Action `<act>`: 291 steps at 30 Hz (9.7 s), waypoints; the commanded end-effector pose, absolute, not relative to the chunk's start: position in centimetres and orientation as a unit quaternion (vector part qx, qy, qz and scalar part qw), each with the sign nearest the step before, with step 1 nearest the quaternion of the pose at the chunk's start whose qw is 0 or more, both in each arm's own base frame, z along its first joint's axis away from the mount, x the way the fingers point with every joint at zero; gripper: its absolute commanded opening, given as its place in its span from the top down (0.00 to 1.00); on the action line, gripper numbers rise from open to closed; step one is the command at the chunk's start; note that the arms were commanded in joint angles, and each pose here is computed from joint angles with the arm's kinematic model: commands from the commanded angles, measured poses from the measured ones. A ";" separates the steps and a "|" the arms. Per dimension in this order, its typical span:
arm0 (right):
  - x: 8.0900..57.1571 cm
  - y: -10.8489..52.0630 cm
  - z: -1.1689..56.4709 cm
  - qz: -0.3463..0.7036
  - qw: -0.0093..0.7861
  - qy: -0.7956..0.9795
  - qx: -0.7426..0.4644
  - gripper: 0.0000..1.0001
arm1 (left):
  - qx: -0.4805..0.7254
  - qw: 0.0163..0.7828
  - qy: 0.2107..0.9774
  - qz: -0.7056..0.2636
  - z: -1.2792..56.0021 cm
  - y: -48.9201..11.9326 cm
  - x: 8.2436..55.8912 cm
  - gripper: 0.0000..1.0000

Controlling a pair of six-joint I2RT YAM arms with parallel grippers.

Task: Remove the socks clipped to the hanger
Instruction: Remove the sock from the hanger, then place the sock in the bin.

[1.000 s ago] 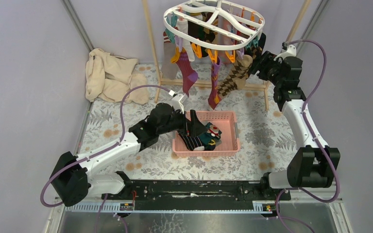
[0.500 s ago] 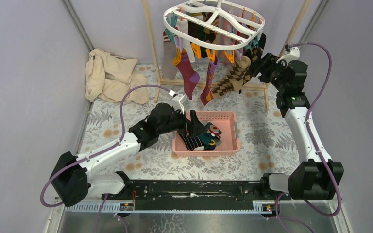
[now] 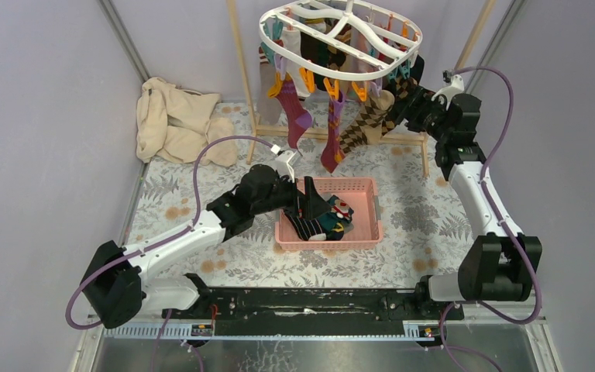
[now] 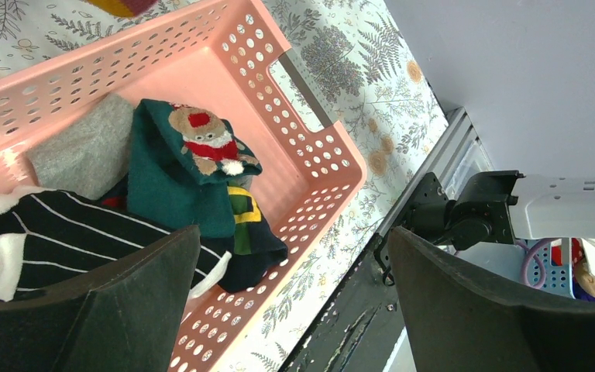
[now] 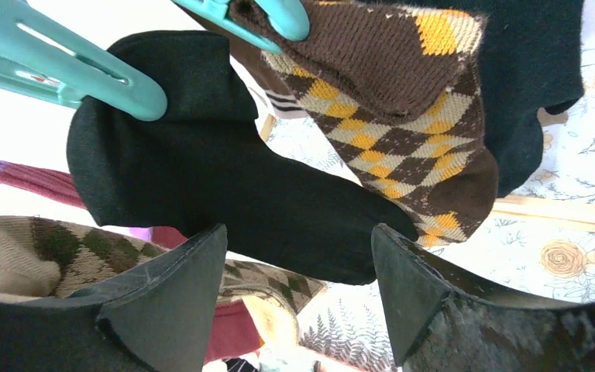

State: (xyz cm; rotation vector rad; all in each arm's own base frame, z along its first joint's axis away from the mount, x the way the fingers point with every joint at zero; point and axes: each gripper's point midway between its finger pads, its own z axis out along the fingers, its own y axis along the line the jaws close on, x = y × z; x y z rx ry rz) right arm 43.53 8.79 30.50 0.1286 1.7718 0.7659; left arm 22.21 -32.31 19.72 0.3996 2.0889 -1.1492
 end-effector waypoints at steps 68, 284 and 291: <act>34.6 18.3 40.2 0.352 0.615 0.699 -0.095 0.94 | 0.169 0.412 0.696 -0.563 31.0 -37.5 22.3 0.01; 40.5 2.6 37.2 0.113 0.630 0.746 0.184 0.25 | 0.141 0.433 0.804 -0.381 15.3 -35.1 27.8 0.55; 43.2 0.0 37.3 0.150 0.632 0.730 0.213 0.26 | 0.136 0.441 0.805 -0.373 16.3 -34.6 27.9 0.08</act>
